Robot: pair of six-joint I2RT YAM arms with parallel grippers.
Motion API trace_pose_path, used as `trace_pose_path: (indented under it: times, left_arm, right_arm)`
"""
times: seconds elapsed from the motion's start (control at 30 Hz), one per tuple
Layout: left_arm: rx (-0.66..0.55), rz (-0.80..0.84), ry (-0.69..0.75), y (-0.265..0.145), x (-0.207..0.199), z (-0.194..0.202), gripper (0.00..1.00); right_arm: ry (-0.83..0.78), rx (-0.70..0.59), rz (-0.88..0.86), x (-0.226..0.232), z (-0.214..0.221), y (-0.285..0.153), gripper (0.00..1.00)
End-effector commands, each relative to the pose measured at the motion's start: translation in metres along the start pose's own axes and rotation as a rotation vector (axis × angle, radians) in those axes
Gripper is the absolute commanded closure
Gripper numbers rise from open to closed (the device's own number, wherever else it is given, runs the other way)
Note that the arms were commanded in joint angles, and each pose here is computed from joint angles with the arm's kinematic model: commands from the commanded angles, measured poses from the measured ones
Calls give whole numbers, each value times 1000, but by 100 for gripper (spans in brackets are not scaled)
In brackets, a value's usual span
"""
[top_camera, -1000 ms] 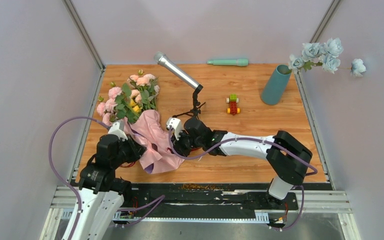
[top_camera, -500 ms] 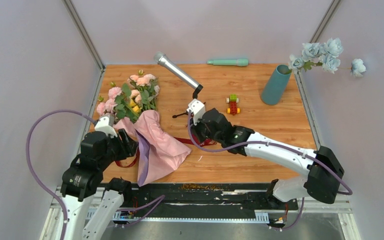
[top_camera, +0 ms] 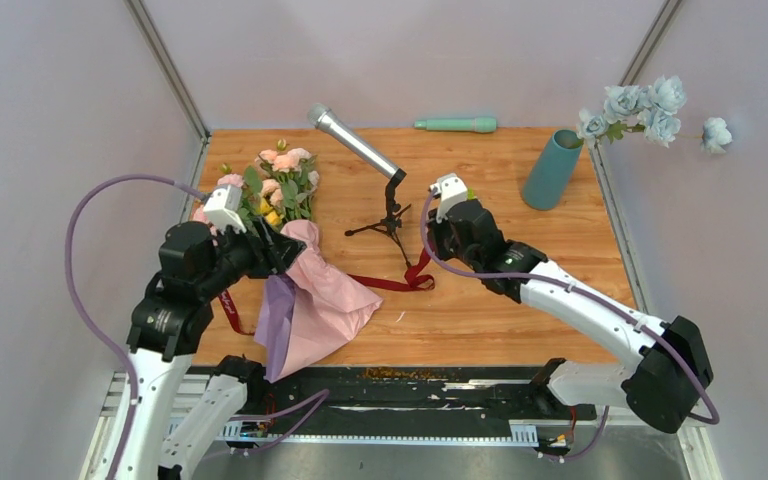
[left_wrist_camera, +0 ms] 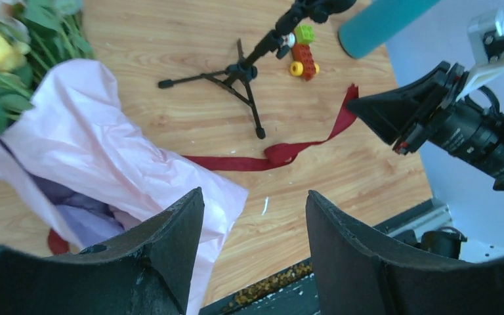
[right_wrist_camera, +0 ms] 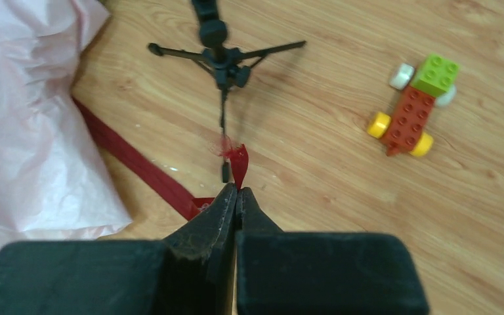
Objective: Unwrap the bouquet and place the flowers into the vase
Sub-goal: Unfold the wrapping paper at the center of the board.
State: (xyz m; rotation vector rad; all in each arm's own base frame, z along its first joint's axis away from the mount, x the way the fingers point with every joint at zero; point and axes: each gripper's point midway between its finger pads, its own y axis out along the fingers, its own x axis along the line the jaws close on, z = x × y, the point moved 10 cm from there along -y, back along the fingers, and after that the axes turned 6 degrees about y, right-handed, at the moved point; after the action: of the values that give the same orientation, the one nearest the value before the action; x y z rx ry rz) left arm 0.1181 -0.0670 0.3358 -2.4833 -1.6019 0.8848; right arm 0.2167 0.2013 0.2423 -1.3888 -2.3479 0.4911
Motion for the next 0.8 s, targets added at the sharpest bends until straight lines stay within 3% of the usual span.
trace_pose_path:
  times: [0.0,0.27,0.37,0.4,0.53,0.63,0.77]
  left_arm:
    - [58,121,-60,30,3,15,34]
    - [231,1,-112,63,42,81,30]
    - [232,-47,-130,62,49,93,29]
    - [229,-80,-134,62,53,99,29]
    - [197,-175,-147,57,64,113,25]
    - [200,-214,-177,58,71,127,22]
    - [158,-233,-210,60,75,133,15]
  right_arm:
    - [113,-7,116,-29,1,-3,100]
    - [254,18,362,-90,9,12,100]
    - [285,33,460,-112,8,13,98]
    - [271,42,483,-115,7,11,90]
    - [222,35,447,-113,4,3,34]
    - [202,-1,317,-101,0,-6,26]
    - [142,-61,65,-68,-5,-16,23]
